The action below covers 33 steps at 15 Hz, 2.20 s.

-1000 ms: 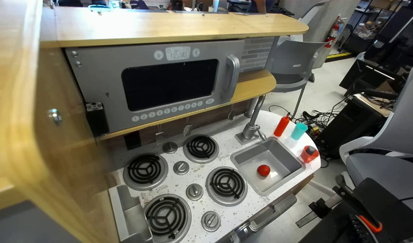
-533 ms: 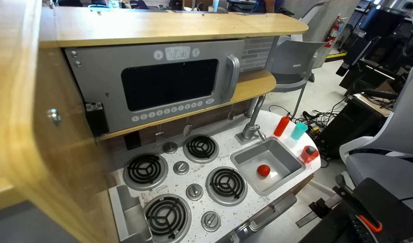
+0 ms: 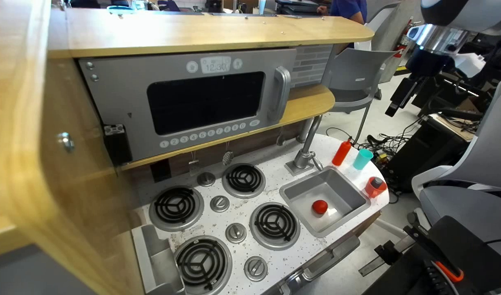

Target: Put the orange ketchup bottle in the blue cup

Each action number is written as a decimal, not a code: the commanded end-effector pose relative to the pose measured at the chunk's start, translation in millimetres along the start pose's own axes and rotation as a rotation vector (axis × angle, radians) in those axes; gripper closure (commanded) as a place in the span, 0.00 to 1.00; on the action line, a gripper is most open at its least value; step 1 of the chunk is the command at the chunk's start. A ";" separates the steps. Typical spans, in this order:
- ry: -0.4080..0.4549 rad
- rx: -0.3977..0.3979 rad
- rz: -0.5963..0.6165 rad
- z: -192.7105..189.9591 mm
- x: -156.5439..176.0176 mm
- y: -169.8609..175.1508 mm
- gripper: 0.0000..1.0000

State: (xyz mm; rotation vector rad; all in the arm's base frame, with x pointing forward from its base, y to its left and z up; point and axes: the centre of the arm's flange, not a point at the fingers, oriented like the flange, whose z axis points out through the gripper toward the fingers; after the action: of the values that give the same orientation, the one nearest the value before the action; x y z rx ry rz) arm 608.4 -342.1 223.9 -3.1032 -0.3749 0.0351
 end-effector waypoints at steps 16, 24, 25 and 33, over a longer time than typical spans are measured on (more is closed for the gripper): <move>-0.092 -0.051 -0.118 126.0 43.2 8.3 0.00; -0.086 -0.042 -0.132 129.6 71.2 4.4 0.00; -0.087 -0.044 -0.133 131.7 75.0 3.9 0.00; -0.116 -0.053 -0.187 155.3 92.4 -11.0 0.00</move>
State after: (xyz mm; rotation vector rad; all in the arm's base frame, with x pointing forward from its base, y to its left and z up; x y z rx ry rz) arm 671.1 -307.5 77.2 -3.1057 -0.6551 0.1741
